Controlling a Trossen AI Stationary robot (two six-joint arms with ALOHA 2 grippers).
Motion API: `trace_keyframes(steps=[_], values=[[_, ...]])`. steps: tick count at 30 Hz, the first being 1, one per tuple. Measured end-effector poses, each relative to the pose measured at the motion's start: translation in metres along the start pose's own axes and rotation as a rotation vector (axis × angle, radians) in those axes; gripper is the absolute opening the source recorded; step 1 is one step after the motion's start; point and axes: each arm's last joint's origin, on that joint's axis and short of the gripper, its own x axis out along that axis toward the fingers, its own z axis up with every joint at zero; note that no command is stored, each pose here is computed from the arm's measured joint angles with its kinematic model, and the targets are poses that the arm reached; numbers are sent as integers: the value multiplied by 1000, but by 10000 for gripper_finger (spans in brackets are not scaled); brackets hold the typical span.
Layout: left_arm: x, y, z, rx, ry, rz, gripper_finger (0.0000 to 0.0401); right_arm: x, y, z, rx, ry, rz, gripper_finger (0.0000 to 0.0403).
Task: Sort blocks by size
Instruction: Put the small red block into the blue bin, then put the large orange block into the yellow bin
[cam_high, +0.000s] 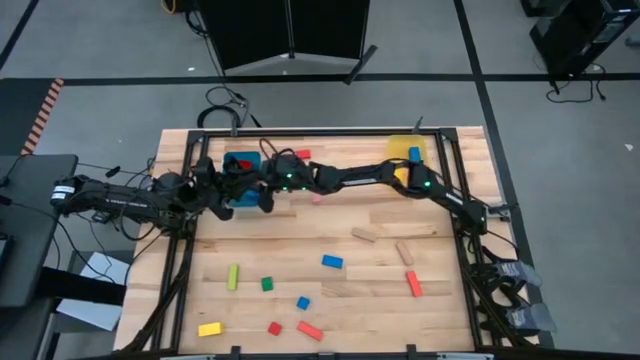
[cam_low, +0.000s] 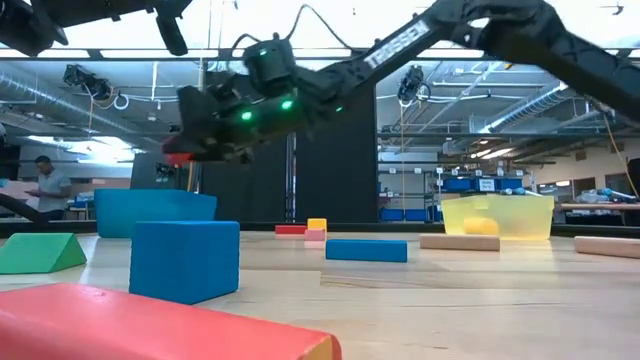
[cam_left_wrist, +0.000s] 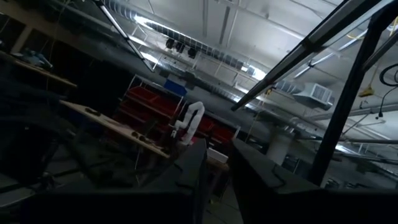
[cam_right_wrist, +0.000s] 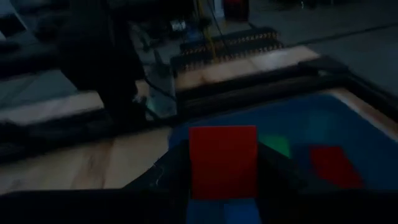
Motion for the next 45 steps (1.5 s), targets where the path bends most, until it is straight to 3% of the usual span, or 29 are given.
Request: trace_keyframes(steps=[3,9,12,16,20,25,30,37,45], values=[[0,0,0,-1,1,0,78,14,-1,-3,33,-7,12,154],[0,0,0,-20,9,-16,78,19,-6,-7,20,2,23,311],[0,-1,-1,-21,13,-24,78,10,-5,4,-15,-29,17,342],[0,0,-3,-16,34,-15,78,-17,0,14,-48,-129,-13,331],[-1,5,-10,-1,95,55,78,-72,9,10,-93,-250,-116,291],[-3,20,-31,25,224,304,78,-161,9,-3,-124,-241,-272,252],[10,35,-61,59,393,543,82,-240,14,-11,-134,-258,-395,239],[70,44,-103,101,639,681,127,-315,27,-11,-115,-371,-378,243],[127,71,-144,146,884,949,217,-359,46,-11,-162,-440,-310,250]])
